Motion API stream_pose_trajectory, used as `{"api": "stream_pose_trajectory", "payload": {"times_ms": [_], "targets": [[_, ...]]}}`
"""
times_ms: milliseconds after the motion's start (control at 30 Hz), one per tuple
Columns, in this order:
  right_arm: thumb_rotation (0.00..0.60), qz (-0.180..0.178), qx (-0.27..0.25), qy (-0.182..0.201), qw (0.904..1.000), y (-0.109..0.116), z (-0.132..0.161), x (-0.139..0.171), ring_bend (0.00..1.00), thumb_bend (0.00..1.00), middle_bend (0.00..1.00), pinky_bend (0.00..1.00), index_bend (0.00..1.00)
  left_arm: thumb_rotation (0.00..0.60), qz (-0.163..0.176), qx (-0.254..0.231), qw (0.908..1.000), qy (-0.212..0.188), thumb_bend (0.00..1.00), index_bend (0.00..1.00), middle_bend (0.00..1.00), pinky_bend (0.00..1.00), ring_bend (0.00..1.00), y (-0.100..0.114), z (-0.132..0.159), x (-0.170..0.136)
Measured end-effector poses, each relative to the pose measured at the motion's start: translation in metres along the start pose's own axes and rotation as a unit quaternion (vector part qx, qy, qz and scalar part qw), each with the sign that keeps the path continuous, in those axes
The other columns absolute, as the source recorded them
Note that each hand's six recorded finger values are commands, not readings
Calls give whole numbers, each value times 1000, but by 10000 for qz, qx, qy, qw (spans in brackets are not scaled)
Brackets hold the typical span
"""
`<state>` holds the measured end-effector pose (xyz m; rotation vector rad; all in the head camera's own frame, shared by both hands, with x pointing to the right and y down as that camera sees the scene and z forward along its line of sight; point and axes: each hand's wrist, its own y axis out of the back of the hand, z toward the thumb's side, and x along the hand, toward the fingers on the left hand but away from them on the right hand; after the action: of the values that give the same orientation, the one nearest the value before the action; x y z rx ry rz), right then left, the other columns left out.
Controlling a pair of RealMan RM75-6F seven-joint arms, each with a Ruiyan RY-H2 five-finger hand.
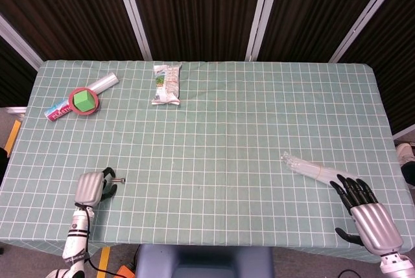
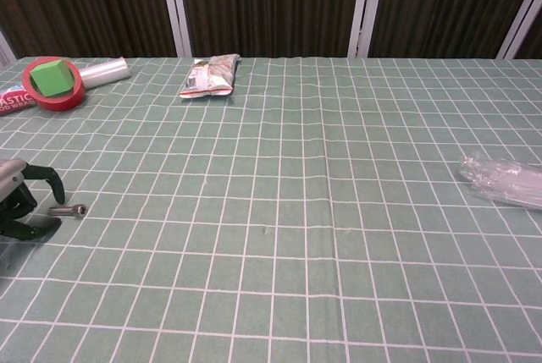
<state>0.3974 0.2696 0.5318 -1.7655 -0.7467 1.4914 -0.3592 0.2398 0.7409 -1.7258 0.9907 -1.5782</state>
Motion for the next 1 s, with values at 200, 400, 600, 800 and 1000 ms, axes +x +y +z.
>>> {"api": "stream_pose_trajectory", "payload": {"times_ms": [200, 400, 600, 800, 1000], "targets": [[600, -9, -2, -6, 10000, 1, 0, 0, 0, 253, 0, 0, 0, 600, -59, 27, 10000, 59, 337, 505, 1000, 1000, 1000, -2, -2, 1], [600, -9, 7, -7, 10000, 0, 0, 0, 0, 253, 0, 0, 0, 600, -71, 28, 9999, 81, 349, 526, 1000, 1000, 1000, -2, -3, 3], [600, -10, 10, -13, 10000, 0, 0, 0, 0, 253, 0, 0, 0, 600, -89, 51, 9999, 92, 374, 548, 1000, 1000, 1000, -2, -3, 4], [600, -5, 15, -19, 10000, 0, 0, 0, 0, 254, 0, 0, 0, 600, -59, 48, 10000, 52, 384, 547, 1000, 1000, 1000, 2, -1, 3], [600, 5, 15, -12, 10000, 0, 0, 0, 0, 254, 0, 0, 0, 600, 47, 29, 9999, -92, 381, 537, 1000, 1000, 1000, 10, 7, -1]]}}
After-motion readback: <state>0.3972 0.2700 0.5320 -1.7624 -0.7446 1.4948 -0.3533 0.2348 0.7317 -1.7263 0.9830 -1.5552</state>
